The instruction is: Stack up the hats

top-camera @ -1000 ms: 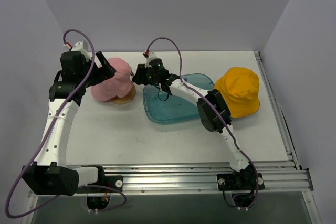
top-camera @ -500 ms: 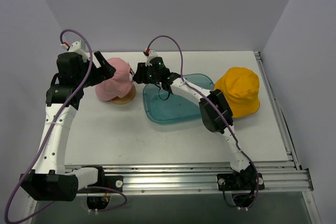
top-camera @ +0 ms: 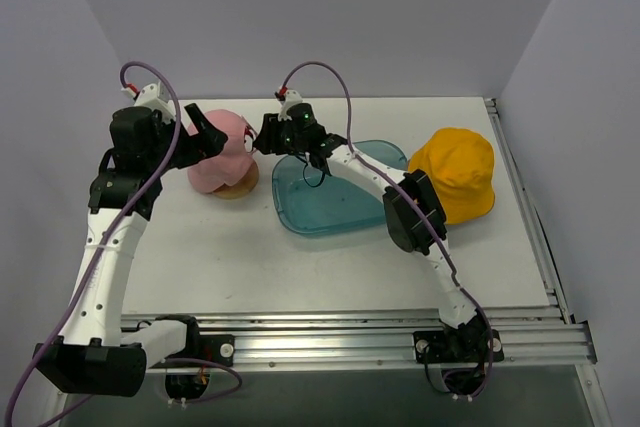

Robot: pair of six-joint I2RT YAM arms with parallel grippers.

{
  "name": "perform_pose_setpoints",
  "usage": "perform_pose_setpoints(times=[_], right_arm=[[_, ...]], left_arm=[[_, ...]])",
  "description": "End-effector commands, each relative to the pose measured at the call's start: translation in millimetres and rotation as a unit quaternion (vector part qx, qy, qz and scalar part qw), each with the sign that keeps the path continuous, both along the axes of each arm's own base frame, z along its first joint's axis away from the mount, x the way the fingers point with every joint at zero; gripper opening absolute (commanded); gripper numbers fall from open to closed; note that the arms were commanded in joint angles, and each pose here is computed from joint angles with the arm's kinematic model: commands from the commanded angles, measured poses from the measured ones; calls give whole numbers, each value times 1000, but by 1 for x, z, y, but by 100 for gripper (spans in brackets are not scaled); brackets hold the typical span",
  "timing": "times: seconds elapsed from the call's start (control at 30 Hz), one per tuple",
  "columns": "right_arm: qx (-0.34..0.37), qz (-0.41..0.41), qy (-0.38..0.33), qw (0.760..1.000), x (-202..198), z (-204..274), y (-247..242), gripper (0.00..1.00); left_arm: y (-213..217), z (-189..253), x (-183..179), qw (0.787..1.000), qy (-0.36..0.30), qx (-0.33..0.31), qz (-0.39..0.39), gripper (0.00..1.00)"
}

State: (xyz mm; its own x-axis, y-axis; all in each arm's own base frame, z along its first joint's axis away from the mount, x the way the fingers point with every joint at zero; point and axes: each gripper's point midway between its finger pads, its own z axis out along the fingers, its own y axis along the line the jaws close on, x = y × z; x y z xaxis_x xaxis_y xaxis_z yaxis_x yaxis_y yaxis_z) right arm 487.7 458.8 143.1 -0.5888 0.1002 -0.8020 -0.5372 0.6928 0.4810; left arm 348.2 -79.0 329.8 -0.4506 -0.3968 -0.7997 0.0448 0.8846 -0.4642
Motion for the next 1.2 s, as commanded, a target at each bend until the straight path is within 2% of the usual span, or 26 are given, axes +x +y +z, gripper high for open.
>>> perform_pose_setpoints(times=[0.0,0.73,1.17], right_arm=[[49,-1,-55,997,3,74,0,40],[75,6,-87,993,0,117,0,46],[44,-26,-83,995,-5,120,-22,46]], left_arm=[[1,22,-3,999,-44,9,0,94],[-1,31,-6,999,-53,3,-6,94],[-7,30,0,999,-48,2,-17,94]])
